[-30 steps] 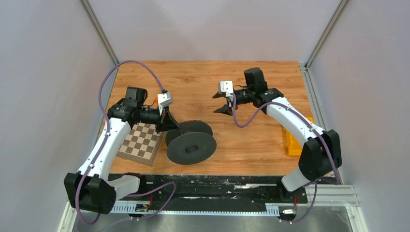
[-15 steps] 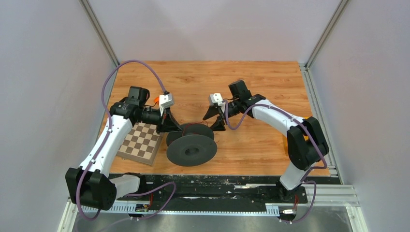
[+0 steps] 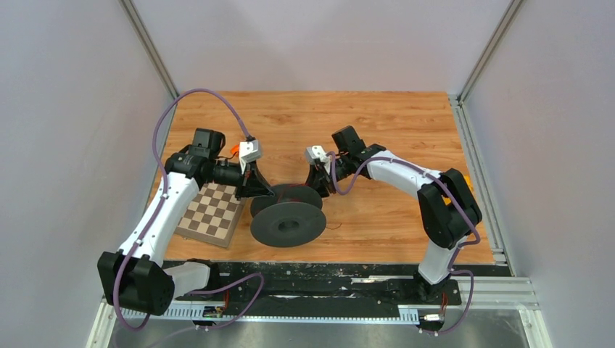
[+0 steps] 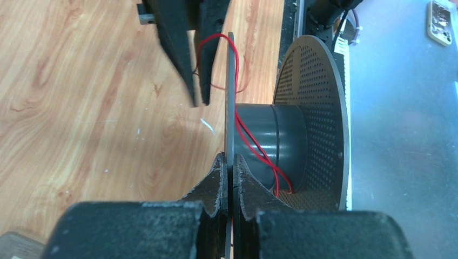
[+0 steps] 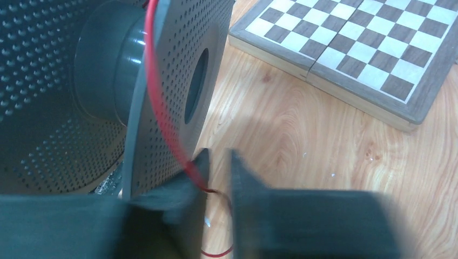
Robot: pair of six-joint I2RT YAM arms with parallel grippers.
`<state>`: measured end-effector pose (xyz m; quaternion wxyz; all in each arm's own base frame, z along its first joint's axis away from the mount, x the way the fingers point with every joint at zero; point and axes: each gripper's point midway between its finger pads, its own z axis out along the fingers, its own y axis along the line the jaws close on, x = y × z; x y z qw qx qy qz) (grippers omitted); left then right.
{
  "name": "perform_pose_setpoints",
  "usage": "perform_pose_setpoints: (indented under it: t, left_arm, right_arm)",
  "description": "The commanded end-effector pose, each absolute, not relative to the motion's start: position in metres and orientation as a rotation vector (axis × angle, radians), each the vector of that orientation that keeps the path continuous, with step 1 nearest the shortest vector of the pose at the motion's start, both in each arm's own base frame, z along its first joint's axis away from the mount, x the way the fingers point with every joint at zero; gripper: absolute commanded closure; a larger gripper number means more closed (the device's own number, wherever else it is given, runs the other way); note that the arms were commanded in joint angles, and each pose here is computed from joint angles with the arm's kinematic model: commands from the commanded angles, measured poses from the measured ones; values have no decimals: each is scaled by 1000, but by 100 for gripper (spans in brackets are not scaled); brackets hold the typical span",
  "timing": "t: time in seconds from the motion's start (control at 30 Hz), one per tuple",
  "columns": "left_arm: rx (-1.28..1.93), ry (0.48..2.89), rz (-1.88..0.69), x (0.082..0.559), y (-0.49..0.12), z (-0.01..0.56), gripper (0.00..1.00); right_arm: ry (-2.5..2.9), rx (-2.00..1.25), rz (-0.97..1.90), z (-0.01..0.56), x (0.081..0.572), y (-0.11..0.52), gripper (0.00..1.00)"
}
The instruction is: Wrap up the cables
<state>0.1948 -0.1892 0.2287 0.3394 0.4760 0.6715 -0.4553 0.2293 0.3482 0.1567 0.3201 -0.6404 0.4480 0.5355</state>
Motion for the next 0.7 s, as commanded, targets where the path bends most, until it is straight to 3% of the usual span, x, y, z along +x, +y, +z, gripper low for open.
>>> perform_pose_setpoints:
  t: [0.0,0.43,0.67]
  left_arm:
    - [1256,1592,-1155,204,-196,260,100]
    - [875,1660,-1089,244,-184,292,100]
    - [581,1629,-1112,256,-178,314,100]
  right_arm:
    - [1215,-1642,1433,163,237,347,98]
    - [1841,-1030,1033,192,346,298,100]
    - [1787,-944,1080,219,339,300,100]
